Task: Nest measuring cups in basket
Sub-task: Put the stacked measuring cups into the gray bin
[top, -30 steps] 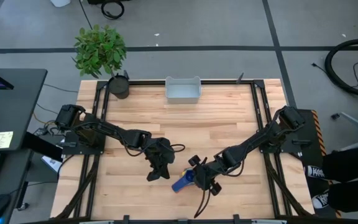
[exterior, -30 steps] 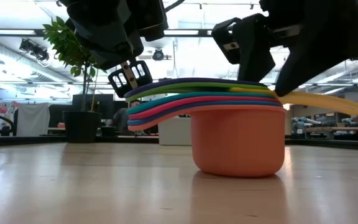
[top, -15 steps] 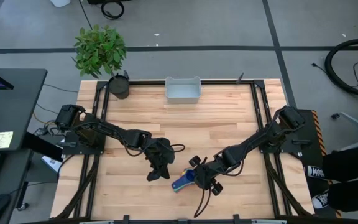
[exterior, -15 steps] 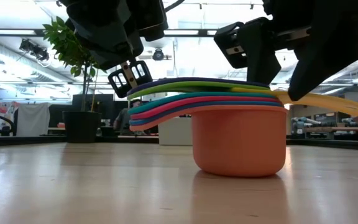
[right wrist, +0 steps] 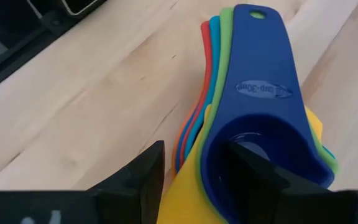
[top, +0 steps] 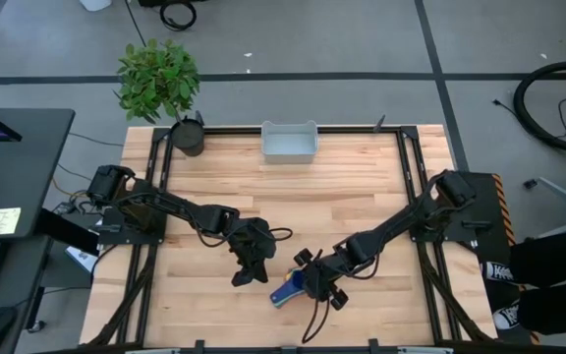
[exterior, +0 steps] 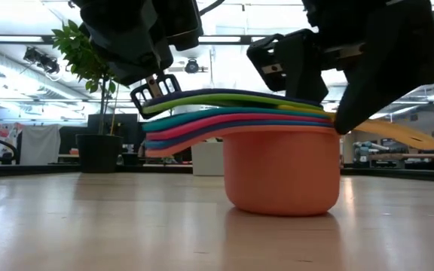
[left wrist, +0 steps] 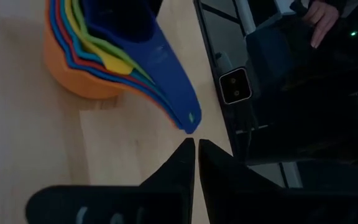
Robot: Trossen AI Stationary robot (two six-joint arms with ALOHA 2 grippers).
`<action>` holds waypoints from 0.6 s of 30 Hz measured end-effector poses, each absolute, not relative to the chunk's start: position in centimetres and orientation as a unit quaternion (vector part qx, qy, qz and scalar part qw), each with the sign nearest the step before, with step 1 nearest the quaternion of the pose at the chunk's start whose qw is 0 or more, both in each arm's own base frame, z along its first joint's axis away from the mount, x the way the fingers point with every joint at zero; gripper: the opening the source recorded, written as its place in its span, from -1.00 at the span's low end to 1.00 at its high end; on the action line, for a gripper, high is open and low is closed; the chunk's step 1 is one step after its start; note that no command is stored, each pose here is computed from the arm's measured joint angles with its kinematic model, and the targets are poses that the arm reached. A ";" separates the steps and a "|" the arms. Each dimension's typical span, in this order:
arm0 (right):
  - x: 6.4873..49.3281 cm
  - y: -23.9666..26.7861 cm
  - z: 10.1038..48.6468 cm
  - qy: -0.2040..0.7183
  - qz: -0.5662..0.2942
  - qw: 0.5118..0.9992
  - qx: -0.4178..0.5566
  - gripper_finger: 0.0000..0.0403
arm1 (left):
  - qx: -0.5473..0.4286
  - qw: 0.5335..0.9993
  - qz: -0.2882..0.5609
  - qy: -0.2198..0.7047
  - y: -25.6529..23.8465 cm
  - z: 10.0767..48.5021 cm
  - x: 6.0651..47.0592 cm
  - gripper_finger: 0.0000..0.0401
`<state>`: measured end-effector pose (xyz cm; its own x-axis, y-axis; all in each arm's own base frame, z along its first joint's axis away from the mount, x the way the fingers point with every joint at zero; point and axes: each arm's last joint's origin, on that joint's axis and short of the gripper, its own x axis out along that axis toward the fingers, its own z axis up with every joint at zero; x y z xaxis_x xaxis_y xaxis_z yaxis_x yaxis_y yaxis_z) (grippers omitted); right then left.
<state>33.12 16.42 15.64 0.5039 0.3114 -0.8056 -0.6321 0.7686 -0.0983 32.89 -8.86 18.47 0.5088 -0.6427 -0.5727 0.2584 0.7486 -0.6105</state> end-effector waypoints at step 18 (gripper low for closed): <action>33.5 15.8 15.2 0.416 0.277 0.846 -0.185 -0.29 | -0.231 0.834 -0.264 0.426 -8.9 18.3 32.7 -0.88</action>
